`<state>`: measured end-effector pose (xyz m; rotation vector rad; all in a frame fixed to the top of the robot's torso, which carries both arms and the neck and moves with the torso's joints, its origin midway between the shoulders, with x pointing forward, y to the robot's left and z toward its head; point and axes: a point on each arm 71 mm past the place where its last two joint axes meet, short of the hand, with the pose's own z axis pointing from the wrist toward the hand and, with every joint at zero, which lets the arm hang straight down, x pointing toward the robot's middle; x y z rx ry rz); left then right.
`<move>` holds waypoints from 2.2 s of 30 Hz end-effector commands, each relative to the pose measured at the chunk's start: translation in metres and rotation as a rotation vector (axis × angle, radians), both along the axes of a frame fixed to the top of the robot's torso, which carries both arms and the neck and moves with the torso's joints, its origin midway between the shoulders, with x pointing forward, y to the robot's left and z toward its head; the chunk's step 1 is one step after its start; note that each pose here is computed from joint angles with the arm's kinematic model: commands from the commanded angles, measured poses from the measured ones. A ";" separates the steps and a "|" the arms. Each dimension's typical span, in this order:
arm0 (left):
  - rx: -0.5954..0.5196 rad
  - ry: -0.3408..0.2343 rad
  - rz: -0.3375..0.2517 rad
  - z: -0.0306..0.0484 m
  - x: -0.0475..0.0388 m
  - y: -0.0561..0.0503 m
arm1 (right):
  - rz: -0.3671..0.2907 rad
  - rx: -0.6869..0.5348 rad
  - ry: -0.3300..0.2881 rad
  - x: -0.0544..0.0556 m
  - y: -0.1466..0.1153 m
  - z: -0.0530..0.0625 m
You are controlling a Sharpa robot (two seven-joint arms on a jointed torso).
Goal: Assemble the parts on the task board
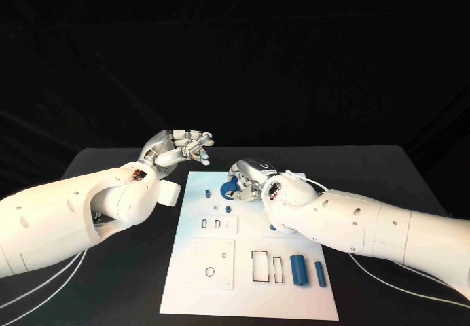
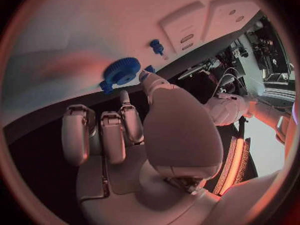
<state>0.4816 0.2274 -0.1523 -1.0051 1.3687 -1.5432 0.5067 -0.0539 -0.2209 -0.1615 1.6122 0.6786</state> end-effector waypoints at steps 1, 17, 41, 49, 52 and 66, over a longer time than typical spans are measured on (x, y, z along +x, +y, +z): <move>-0.004 -0.007 -0.020 0.0015 -0.0004 -0.002 | 0.025 -0.024 0.020 -0.002 0.002 -0.002; -0.003 -0.006 -0.016 0.0015 -0.0006 -0.001 | 0.020 -0.082 0.120 -0.001 -0.004 -0.013; 0.001 -0.005 -0.006 0.0003 0.0017 0.004 | 0.021 0.311 -0.188 -0.016 -0.047 0.022; 0.006 -0.003 0.010 -0.0009 0.0040 0.009 | -0.045 0.308 -0.061 -0.020 -0.103 0.037; 0.004 -0.002 0.009 -0.0014 0.0045 0.009 | -0.042 0.277 0.006 -0.025 -0.129 0.038; -0.012 0.006 -0.005 -0.0032 0.0048 0.007 | -0.052 0.166 0.092 -0.017 -0.206 0.026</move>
